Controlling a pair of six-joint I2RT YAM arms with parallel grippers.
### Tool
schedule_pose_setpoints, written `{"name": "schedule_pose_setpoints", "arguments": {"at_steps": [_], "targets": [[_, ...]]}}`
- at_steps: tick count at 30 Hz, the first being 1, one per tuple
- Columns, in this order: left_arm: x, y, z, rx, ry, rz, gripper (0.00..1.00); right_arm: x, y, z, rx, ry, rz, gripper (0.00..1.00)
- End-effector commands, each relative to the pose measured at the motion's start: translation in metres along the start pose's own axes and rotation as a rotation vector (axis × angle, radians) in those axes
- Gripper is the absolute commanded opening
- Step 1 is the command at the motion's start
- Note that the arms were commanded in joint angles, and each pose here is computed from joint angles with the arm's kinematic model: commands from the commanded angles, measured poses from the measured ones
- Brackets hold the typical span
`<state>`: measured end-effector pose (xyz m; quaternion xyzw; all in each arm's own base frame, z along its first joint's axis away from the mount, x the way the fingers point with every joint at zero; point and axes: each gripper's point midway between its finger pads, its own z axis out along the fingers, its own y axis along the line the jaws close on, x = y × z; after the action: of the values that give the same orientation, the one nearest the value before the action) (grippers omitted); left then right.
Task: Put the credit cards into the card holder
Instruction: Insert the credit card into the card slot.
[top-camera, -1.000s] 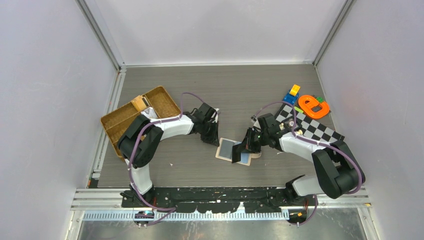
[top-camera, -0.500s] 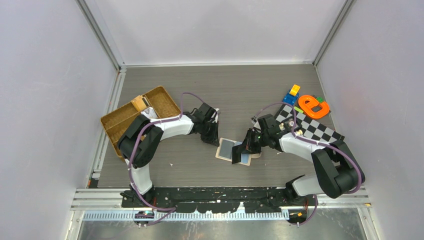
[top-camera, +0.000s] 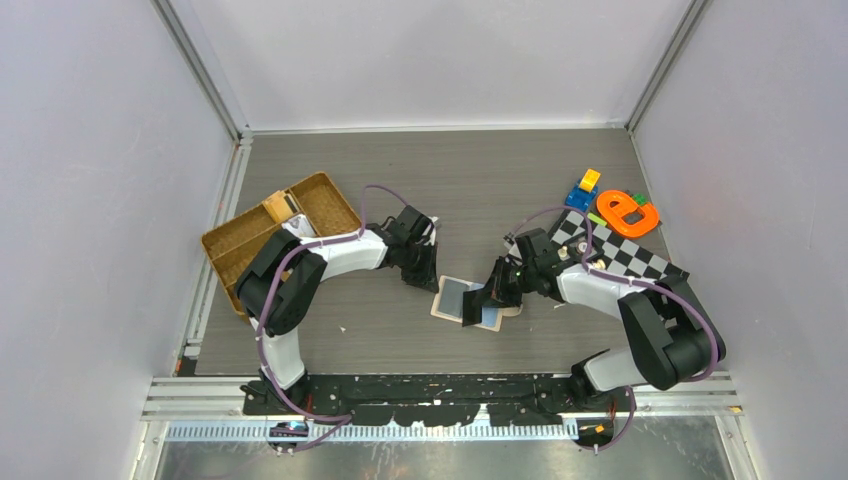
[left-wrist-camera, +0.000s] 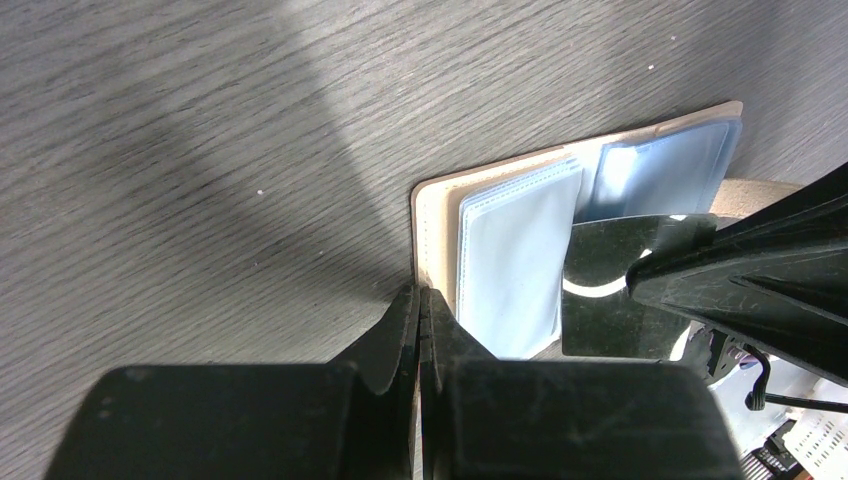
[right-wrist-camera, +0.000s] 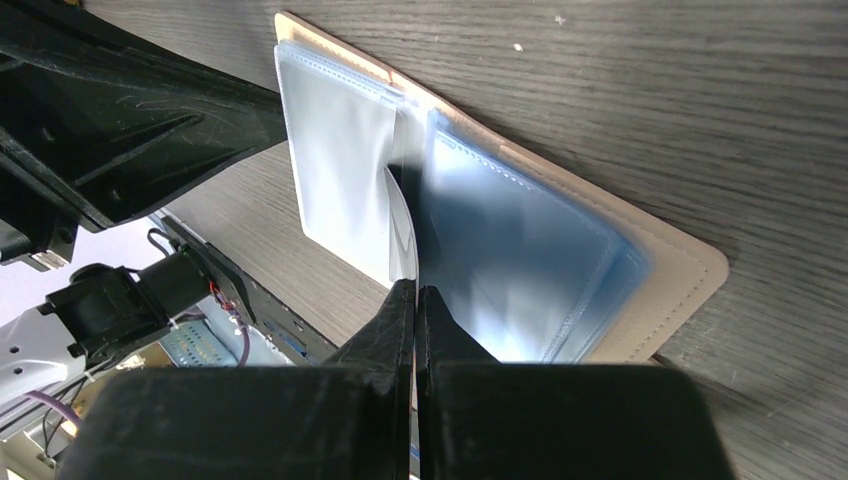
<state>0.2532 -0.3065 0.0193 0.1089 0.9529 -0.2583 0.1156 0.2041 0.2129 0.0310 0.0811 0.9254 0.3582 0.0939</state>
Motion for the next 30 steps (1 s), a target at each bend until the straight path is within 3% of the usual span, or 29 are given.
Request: {"name": "schedule_pose_setpoints", "arguments": {"at_steps": [1, 30], "targets": [[0.028, 0.061, 0.005, -0.226, 0.076, 0.008, 0.0, -0.008, -0.014, 0.003, 0.064, -0.051, 0.022, 0.0], [0.029, 0.06, 0.002, -0.224, 0.074, 0.013, 0.0, -0.012, -0.034, 0.013, 0.087, -0.086, 0.078, 0.0]]}}
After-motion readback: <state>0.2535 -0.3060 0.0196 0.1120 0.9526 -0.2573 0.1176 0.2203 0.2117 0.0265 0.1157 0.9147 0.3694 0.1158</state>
